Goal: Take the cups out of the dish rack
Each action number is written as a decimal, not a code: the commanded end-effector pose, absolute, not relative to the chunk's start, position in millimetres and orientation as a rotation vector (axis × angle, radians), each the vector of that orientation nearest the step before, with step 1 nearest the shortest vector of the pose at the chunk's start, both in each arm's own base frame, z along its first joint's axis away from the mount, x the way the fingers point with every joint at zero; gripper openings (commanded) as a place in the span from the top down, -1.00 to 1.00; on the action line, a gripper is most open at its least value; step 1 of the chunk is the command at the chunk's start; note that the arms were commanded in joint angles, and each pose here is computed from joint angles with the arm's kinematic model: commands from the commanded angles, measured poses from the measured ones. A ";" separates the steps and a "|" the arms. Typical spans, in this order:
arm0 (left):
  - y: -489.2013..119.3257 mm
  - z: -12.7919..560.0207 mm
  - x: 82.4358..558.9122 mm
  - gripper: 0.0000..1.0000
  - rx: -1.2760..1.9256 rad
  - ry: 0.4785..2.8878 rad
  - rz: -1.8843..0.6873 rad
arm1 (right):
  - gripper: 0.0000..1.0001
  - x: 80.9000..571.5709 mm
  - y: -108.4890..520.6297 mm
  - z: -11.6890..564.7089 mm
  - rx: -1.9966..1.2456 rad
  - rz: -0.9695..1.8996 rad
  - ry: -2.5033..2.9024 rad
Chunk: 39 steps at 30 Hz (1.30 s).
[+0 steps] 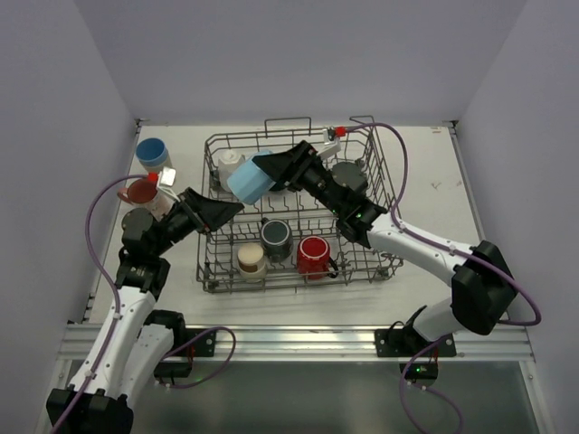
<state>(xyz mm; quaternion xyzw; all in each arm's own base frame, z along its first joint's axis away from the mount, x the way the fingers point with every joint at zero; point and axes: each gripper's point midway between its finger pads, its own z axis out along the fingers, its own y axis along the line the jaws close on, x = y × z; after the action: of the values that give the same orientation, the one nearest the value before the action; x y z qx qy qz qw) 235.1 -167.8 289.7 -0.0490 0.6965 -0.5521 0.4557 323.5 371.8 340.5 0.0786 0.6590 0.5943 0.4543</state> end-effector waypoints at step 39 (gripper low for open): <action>-85.1 392.2 263.8 1.00 -0.187 1.544 -0.655 | -0.98 281.9 377.8 324.8 0.034 1.623 1.634</action>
<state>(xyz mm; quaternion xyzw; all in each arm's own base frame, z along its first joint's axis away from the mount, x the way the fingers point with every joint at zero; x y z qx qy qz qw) 276.9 -126.6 342.1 -0.0988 0.6904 -0.4183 0.5819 293.5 388.6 314.5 0.0510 0.6482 0.6580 0.3799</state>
